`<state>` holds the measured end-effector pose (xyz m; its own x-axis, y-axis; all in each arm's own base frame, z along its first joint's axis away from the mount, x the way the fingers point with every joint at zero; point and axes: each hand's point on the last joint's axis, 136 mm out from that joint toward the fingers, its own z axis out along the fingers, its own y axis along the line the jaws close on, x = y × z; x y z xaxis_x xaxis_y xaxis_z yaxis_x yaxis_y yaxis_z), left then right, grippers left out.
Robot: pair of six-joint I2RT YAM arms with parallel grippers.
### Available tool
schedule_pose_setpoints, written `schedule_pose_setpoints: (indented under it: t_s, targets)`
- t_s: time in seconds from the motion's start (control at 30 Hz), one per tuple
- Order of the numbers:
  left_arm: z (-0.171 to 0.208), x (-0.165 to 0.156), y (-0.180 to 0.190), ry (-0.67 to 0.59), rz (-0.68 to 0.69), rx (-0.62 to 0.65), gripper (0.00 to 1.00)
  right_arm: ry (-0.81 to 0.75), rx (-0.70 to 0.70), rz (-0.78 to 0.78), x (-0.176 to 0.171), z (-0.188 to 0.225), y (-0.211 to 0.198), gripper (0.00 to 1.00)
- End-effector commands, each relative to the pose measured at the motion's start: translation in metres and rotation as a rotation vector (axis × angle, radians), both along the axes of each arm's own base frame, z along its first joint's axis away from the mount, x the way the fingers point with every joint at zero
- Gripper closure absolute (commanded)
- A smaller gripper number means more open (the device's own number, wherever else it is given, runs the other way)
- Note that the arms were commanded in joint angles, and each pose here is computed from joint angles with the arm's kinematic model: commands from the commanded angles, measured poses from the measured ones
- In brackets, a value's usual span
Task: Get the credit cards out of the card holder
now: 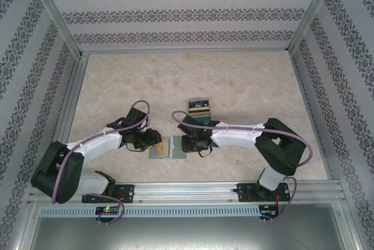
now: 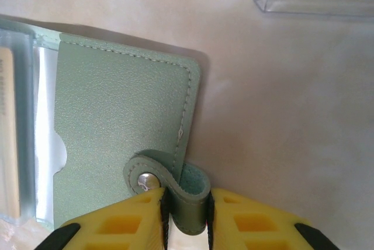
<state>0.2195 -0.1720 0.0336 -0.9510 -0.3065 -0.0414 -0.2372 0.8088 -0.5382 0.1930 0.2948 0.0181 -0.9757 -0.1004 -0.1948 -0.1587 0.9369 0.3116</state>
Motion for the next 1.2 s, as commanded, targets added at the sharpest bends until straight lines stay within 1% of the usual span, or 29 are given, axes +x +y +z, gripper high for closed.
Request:
schedule_pose_setpoints:
  t_s: [0.0, 0.1, 0.27, 0.33, 0.4, 0.6, 0.77, 0.93, 1.17]
  targets:
    - [0.005, 0.000, -0.014, -0.018, -0.043, -0.058, 0.58, 0.022, -0.013, -0.004, -0.003, -0.008, -0.003, 0.73]
    - [0.013, 0.003, -0.020, -0.048, -0.051, -0.098, 0.59, 0.021, -0.015, -0.007, -0.003, -0.008, -0.004, 0.73]
    - [0.020, 0.004, -0.023, -0.077, -0.058, -0.119, 0.57, 0.023, -0.015, -0.004, -0.003, -0.009, -0.002, 0.73]
    - [0.020, 0.004, -0.025, -0.077, -0.065, -0.129, 0.51, 0.023, -0.012, -0.003, -0.002, -0.009, -0.001, 0.73]
    - [0.019, 0.003, -0.027, -0.071, -0.073, -0.142, 0.39, 0.023, -0.012, -0.002, -0.002, -0.009, -0.001, 0.73]
    - [0.018, 0.003, -0.031, -0.065, -0.086, -0.153, 0.32, 0.024, -0.016, -0.001, -0.002, -0.009, -0.001, 0.72]
    - [0.020, 0.003, -0.032, -0.065, -0.091, -0.153, 0.32, 0.022, -0.016, 0.000, -0.002, -0.009, -0.001, 0.72]
    - [0.034, 0.007, -0.038, -0.107, -0.106, -0.187, 0.39, 0.025, -0.015, -0.002, -0.002, -0.010, -0.001, 0.71]
    - [0.064, 0.012, -0.055, -0.190, -0.156, -0.300, 0.46, 0.020, -0.020, -0.011, -0.001, -0.010, -0.003, 0.70]
